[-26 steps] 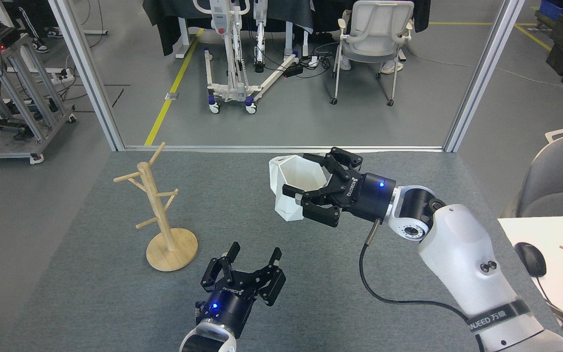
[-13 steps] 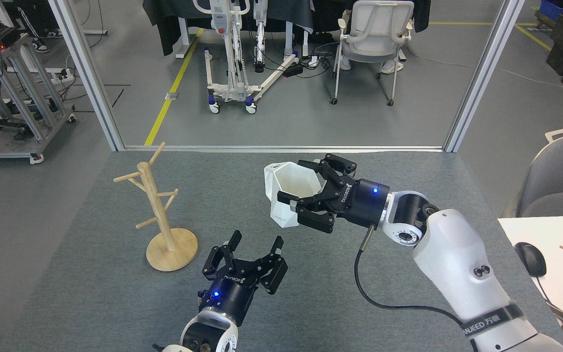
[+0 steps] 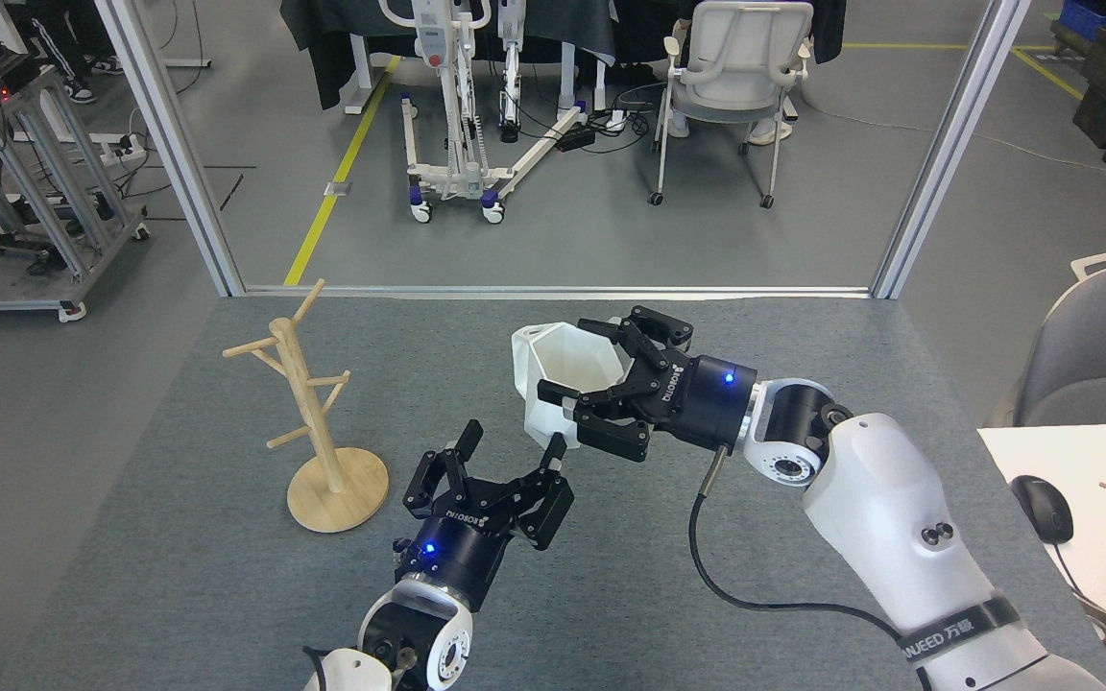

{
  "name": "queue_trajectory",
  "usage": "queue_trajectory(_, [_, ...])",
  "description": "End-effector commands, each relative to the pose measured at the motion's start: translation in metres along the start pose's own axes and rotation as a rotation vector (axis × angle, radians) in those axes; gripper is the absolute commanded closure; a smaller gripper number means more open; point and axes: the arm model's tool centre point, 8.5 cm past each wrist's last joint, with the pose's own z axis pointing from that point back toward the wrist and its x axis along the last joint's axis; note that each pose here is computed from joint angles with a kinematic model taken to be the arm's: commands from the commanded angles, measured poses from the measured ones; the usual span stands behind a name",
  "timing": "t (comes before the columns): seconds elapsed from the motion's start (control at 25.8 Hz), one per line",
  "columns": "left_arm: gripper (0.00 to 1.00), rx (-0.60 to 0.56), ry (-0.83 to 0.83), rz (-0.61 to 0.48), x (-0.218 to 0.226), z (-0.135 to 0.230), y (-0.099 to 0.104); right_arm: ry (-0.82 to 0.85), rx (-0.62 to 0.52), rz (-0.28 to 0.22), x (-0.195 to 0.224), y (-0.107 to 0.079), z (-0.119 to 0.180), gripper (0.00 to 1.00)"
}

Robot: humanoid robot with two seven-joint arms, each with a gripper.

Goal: Hang cup on storage rack
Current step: 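Move the left gripper up under the cup and grasp it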

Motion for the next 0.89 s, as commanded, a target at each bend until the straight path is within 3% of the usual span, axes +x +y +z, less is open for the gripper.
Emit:
queue_trajectory(0.0, [0.01, -0.003, -0.024, -0.003, 0.009, -0.003, -0.001, 0.0, 0.002, -0.002, 0.0, 0.001, 0.0, 0.62])
queue_trajectory(0.62, [0.01, -0.033, -0.057, 0.055, 0.044, -0.019, -0.016, 0.001, 0.01, 0.004, 0.0, 0.003, -0.001, 0.62])
queue_trajectory(0.85, [0.01, -0.016, -0.071, 0.05, 0.05, -0.033, -0.008, 0.0, 0.014, 0.002, 0.002, 0.006, 0.0, 0.62])
